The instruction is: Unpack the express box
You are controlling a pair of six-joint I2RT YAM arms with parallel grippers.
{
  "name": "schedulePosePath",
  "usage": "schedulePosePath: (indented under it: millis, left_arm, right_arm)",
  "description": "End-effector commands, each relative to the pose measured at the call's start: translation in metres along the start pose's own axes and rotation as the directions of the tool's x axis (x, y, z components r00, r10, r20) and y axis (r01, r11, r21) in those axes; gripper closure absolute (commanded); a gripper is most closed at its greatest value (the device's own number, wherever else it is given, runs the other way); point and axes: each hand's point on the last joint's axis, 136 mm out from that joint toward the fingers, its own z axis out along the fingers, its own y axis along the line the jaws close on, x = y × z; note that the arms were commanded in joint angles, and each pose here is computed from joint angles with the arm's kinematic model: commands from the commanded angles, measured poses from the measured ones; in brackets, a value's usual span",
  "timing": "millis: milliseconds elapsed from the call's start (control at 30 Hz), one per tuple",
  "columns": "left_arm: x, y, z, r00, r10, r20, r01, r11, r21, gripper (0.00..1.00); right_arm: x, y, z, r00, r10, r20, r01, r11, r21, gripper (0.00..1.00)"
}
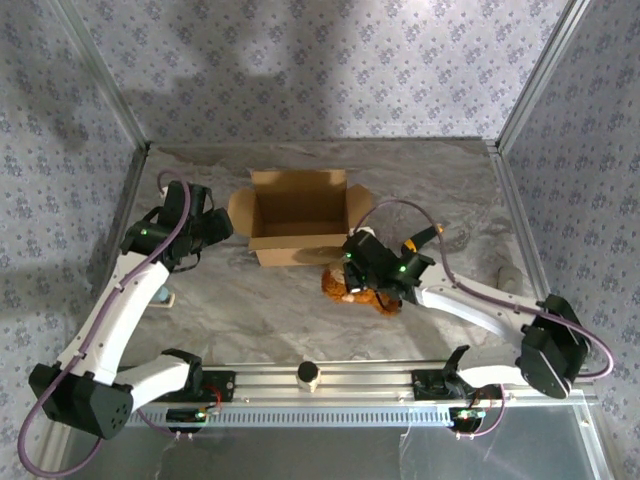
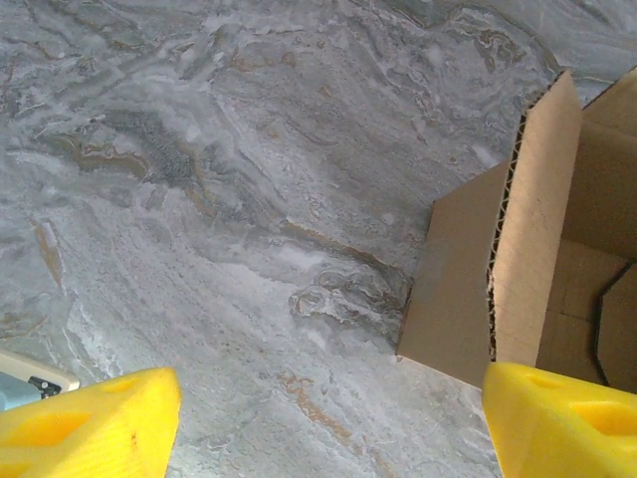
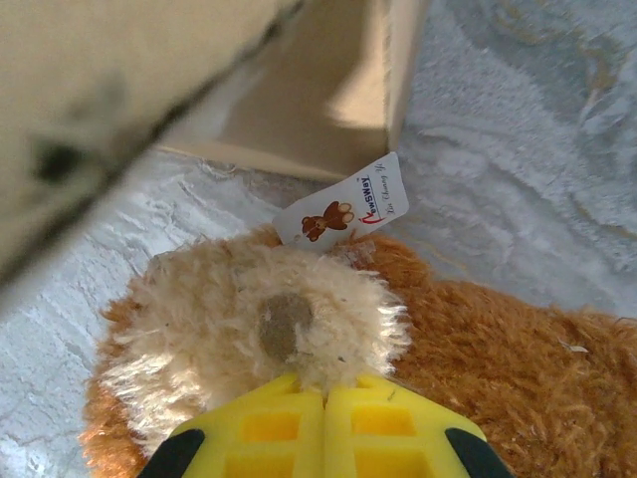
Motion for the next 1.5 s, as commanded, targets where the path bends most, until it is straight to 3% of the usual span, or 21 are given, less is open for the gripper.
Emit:
schedulePosePath:
  millis: [0, 133, 200, 367, 567, 700, 767, 1133, 1467]
  left_arm:
    - [-0.002, 0.004, 0.001, 1.0, -0.015, 0.014, 0.015, 1.0, -0.018, 0.2]
    - [-0.003, 0.005, 0.002, 1.0, -0.012, 0.018, 0.012, 1.0, -0.02, 0.2]
    - [-0.001, 0.006, 0.003, 1.0, -0.015, 0.014, 0.016, 1.0, -0.024, 0.2]
    - [0.0, 0.007, 0.001, 1.0, -0.014, 0.014, 0.014, 1.0, -0.018, 0.2]
    - [-0.003, 0.008, -0.007, 0.999, -0.015, 0.028, 0.016, 1.0, -0.01, 0.2]
    - [-0.009, 0.014, -0.018, 0.999, 0.005, 0.049, -0.003, 1.0, -0.03, 0.2]
    - [-0.011, 0.016, -0.021, 0.998, 0.003, 0.063, -0.001, 0.999, -0.033, 0.2]
    - [-0.026, 0.043, -0.041, 0.992, -0.014, 0.123, 0.026, 0.995, -0.099, 0.19]
    - [-0.043, 0.068, -0.018, 0.982, -0.048, 0.181, 0.08, 0.982, -0.173, 0.15]
  right_arm:
    - [0.0, 0.008, 0.009, 1.0, 0.02, -0.004, -0.02, 1.0, -0.011, 1.0]
    - [0.008, 0.007, 0.018, 0.999, 0.017, -0.038, -0.016, 1.0, 0.018, 1.0]
    - [0.011, 0.005, 0.021, 0.999, 0.02, -0.051, -0.018, 0.999, 0.036, 0.94]
    - [0.01, 0.004, 0.016, 0.998, 0.02, -0.055, -0.017, 0.998, 0.053, 0.62]
    - [0.003, 0.002, 0.0, 0.999, 0.019, -0.034, -0.017, 0.998, 0.062, 0.5]
    - [-0.005, -0.008, -0.019, 1.0, 0.023, 0.011, -0.024, 0.996, 0.086, 0.2]
    - [-0.008, -0.014, -0.026, 0.999, 0.029, 0.035, -0.033, 0.995, 0.098, 0.12]
    - [-0.022, -0.066, -0.059, 0.993, 0.068, 0.099, -0.084, 0.981, 0.175, 0.0]
    - [-0.065, -0.149, -0.067, 0.964, 0.061, 0.257, -0.136, 0.948, 0.287, 0.0]
